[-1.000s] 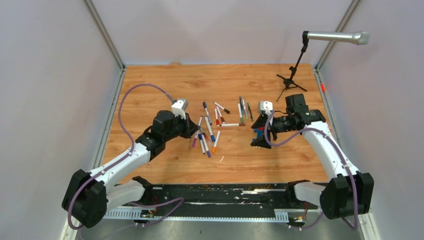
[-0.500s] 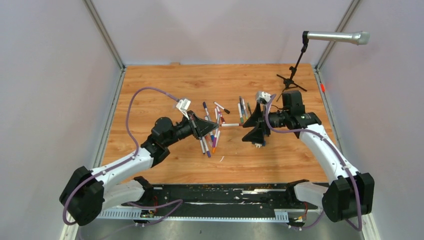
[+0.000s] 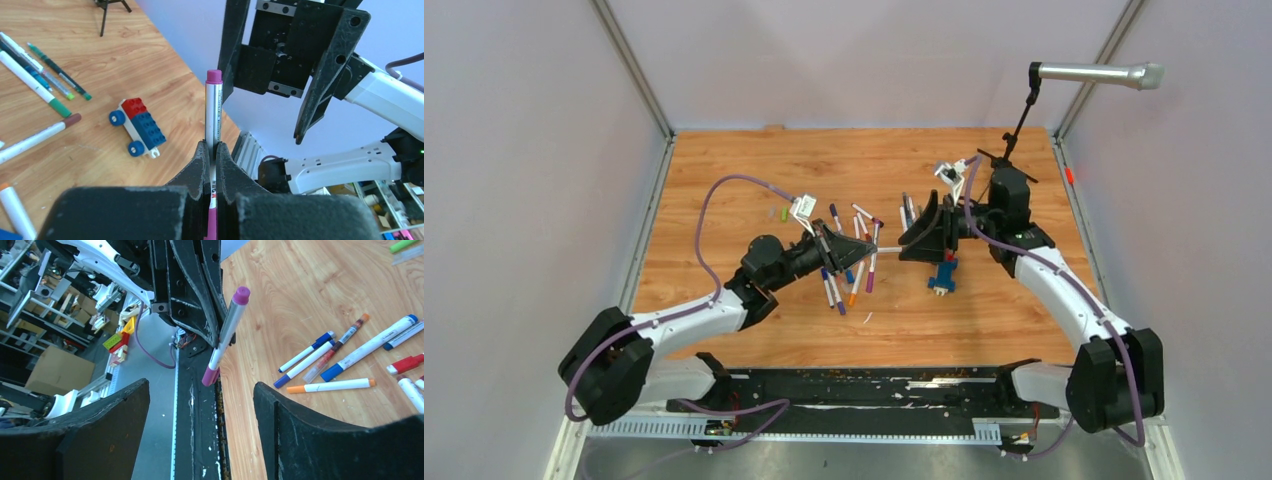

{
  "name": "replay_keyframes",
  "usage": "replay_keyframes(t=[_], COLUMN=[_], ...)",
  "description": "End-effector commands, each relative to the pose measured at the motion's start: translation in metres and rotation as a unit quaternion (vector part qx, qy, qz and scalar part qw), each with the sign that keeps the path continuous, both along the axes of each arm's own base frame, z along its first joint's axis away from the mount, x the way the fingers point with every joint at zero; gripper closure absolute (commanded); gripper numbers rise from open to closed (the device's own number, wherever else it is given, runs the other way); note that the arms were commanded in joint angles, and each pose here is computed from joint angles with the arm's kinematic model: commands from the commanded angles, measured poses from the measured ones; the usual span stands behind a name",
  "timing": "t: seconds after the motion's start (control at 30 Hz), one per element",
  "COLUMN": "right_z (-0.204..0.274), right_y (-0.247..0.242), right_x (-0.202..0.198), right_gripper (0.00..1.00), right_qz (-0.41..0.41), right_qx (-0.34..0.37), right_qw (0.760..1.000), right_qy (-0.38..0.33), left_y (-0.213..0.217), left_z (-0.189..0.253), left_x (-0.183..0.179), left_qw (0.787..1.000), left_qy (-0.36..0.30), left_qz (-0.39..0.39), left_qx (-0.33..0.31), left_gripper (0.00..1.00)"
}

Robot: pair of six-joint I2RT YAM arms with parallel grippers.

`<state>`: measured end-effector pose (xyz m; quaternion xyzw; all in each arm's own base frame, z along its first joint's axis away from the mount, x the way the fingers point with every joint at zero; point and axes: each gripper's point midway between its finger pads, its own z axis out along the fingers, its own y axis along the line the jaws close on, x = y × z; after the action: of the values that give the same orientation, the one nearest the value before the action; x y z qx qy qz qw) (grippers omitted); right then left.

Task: Open the pen caps
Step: Pick up the pen from the center of the board.

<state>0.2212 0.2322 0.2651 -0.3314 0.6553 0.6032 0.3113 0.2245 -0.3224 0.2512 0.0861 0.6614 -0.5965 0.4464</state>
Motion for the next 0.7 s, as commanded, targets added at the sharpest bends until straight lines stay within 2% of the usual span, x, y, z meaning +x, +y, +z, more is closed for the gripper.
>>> replay_keyframes(t=[0.0,0.67], right_z=[0.008,0.006], right_y=[0.009,0.016], right_x=[0.004,0.014], right_gripper=[0.25,0.32], right_qz=[0.010,0.014], right_qx=[0.011,0.007], right_qw=[1.000,0.999], right_qy=[0.018,0.030], left_y=[-0.013,-0.047], left_z=[0.038,0.024], left_x=[0.000,-0.016], left_qw=[0.998,0.998], left_qy=[-0.036,-0.024], left_qz=[-0.009,-0.043], left_qx=[-0.043,-0.041], left_gripper=[1.00,1.00])
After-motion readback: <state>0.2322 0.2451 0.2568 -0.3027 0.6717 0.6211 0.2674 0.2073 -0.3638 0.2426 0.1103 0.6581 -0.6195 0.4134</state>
